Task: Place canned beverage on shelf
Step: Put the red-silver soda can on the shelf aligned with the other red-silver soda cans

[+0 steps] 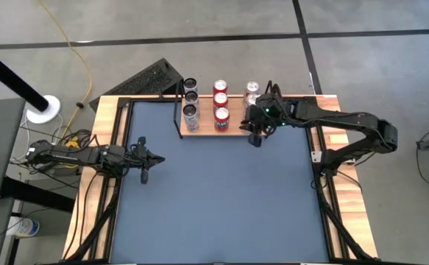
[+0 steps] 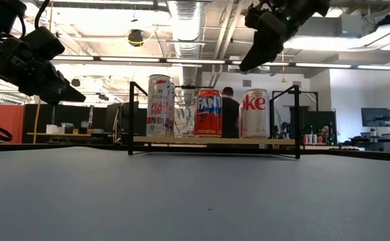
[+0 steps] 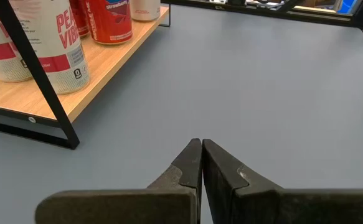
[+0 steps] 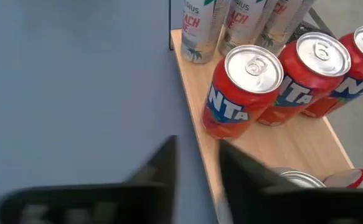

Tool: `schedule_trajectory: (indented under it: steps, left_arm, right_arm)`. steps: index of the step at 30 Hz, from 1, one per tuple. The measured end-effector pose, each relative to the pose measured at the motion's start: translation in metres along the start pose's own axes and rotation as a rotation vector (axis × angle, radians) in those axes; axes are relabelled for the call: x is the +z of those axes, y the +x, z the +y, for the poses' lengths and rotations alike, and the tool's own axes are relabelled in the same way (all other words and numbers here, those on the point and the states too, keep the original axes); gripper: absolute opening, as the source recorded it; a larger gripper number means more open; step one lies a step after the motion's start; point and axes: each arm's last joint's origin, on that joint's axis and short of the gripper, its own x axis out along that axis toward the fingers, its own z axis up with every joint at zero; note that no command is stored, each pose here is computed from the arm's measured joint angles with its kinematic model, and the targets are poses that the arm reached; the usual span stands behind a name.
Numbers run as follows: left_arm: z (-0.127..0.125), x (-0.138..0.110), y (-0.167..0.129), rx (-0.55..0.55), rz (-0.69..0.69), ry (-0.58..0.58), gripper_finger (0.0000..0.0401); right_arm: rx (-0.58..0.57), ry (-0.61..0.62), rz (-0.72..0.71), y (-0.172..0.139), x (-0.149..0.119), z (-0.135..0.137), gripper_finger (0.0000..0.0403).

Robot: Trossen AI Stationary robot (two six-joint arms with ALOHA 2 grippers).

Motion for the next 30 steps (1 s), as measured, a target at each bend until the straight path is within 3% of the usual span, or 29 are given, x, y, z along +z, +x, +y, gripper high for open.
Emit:
schedule_trajectory:
  steps: [1, 3, 16, 23, 30]
  left_arm:
    - [0.0, 0.0, 0.0, 0.0, 0.0, 0.0, 0.0]
    - [0.0, 0.0, 0.0, 0.0, 0.0, 0.0, 0.0]
    - [0.0, 0.0, 0.0, 0.0, 0.0, 0.0, 0.0]
    - [0.0, 0.0, 0.0, 0.001, 0.0, 0.0, 0.0]
    - [0.0, 0.0, 0.0, 0.0, 0.0, 0.0, 0.0]
  right_arm:
    - [0.001, -0.009, 0.001, 0.002, 0.0, 0.0, 0.0049]
    - [0.002, -0.031, 0.016, 0.006, -0.001, 0.0, 0.0016]
    - [-0.074, -0.032, 0.185, 0.054, 0.006, -0.011, 0.0001]
    - [-0.214, -0.078, 0.273, 0.057, 0.009, -0.006, 0.0]
    - [-0.213, -0.075, 0.352, 0.054, 0.002, -0.008, 0.0]
